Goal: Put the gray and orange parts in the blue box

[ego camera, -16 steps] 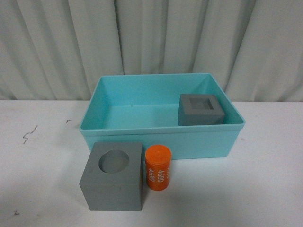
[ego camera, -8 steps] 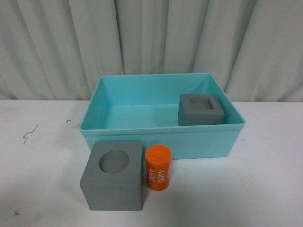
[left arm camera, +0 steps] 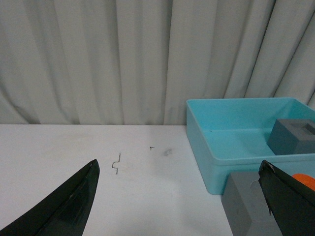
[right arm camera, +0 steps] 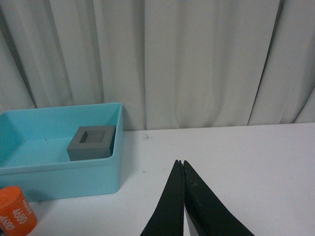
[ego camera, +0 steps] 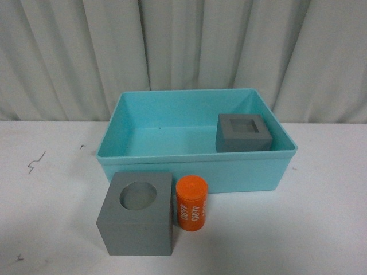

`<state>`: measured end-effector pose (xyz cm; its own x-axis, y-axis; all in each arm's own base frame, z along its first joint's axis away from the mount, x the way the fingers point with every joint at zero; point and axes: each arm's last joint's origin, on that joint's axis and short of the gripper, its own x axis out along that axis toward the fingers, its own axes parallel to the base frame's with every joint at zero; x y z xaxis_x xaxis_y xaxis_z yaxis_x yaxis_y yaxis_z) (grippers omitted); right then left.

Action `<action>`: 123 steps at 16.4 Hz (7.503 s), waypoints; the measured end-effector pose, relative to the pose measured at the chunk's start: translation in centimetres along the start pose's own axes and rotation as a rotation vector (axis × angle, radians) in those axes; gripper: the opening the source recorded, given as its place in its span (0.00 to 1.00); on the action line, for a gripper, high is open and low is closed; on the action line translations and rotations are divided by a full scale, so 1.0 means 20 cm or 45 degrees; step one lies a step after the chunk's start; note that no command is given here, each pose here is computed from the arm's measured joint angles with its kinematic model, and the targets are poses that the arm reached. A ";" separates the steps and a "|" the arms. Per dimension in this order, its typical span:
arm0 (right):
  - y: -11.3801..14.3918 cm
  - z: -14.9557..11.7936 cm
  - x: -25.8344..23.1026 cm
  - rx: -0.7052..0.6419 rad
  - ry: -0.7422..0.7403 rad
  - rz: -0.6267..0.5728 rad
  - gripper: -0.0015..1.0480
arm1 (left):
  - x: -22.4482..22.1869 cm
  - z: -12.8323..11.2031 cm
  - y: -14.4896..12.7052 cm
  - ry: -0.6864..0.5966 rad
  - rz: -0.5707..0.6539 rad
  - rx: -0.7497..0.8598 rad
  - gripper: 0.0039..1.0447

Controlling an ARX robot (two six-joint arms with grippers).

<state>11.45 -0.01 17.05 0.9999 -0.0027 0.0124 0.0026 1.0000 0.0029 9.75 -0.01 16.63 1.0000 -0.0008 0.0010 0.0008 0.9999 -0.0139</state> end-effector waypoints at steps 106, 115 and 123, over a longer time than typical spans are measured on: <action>0.00 -0.02 -0.09 -0.001 0.010 0.001 0.94 | 1.21 0.48 -0.59 0.372 -0.248 -0.058 0.90; 0.00 -0.02 -0.09 -0.001 0.010 0.001 0.94 | 0.52 0.19 -0.12 -0.005 0.013 -0.003 0.01; 0.00 -0.02 -0.09 -0.001 0.010 0.001 0.94 | 0.29 0.06 0.00 0.018 0.021 -0.001 0.01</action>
<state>9.72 -0.01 16.69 1.0000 -0.0019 0.0044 0.0019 1.0000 0.0025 15.51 0.10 17.84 0.9998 0.0156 -0.0132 -0.0158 0.9998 -0.0145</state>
